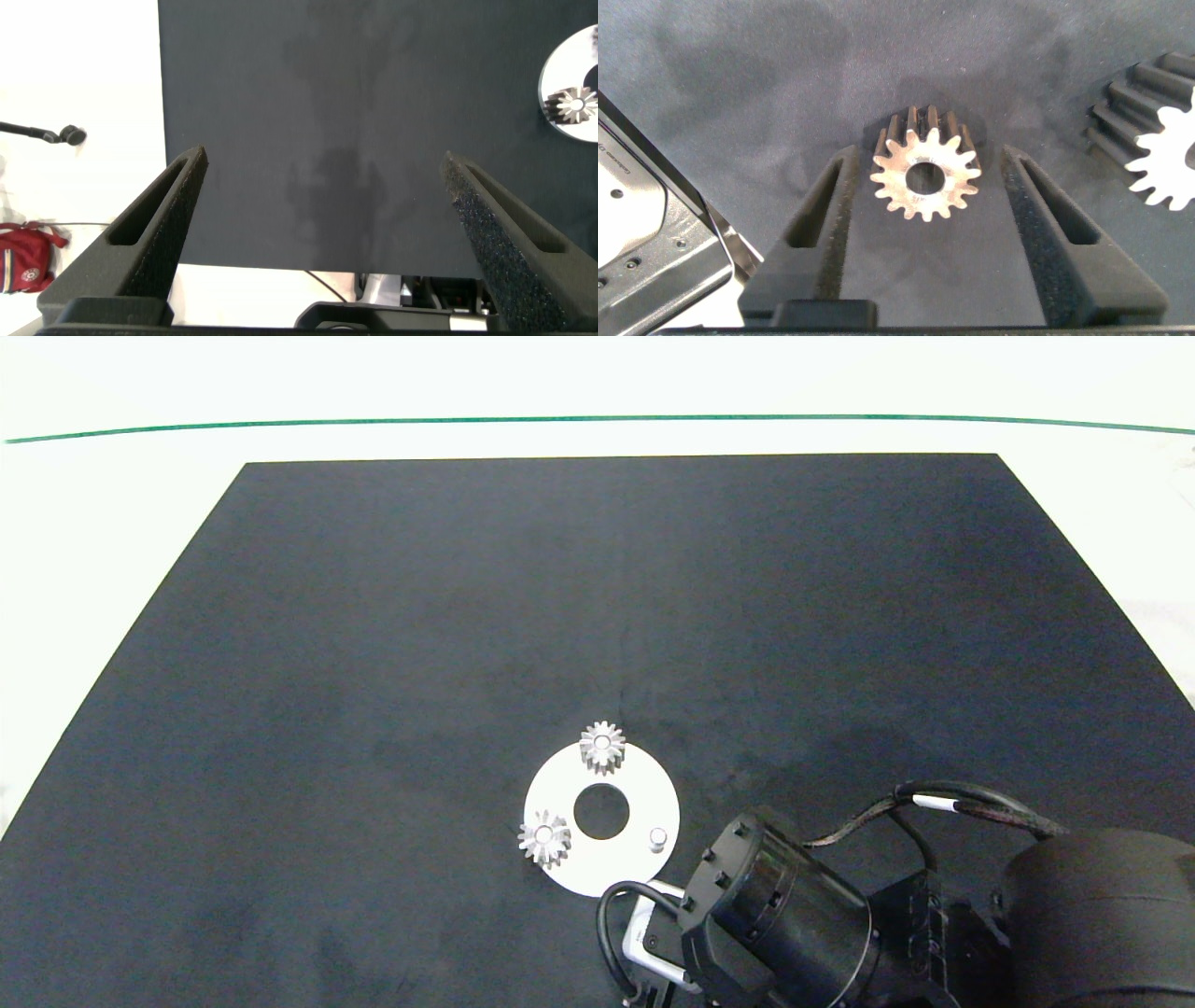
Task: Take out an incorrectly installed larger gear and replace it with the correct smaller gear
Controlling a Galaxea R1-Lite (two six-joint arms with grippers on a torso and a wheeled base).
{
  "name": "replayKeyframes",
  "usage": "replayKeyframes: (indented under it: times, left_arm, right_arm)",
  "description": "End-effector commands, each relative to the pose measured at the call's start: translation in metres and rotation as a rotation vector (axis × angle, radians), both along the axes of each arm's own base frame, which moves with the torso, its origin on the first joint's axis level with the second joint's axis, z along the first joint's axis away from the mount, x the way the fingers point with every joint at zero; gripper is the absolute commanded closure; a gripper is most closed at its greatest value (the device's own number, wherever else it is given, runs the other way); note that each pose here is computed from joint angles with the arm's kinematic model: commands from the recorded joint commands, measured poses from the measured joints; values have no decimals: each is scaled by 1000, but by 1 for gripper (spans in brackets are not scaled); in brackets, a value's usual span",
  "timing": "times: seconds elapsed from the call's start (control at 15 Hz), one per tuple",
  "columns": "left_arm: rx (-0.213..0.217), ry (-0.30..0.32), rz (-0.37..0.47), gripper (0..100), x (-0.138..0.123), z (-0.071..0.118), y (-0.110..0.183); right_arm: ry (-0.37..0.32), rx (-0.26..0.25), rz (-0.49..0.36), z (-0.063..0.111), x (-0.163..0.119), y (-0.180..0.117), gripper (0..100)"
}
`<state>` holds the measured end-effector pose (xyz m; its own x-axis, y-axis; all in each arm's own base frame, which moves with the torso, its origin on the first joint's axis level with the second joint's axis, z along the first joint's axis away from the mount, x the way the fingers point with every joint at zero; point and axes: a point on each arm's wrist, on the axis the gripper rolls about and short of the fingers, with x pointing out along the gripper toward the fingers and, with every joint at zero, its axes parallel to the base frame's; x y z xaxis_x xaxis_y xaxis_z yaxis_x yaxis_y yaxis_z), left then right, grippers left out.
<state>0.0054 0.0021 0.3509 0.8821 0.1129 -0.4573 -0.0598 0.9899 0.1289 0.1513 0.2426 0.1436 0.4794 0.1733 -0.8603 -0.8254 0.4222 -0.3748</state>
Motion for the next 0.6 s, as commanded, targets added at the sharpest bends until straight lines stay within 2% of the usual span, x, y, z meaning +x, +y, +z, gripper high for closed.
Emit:
replayKeyframes:
  times: [0.07,0.6]
  left_arm:
    - [0,8,1,0,0,-1,0]
    - [1,6,1,0,0,-1,0]
  right_arm:
    - [5,-12,-10,-3,3,-1,47]
    - [7,-16,-9,-8,5,2,63]
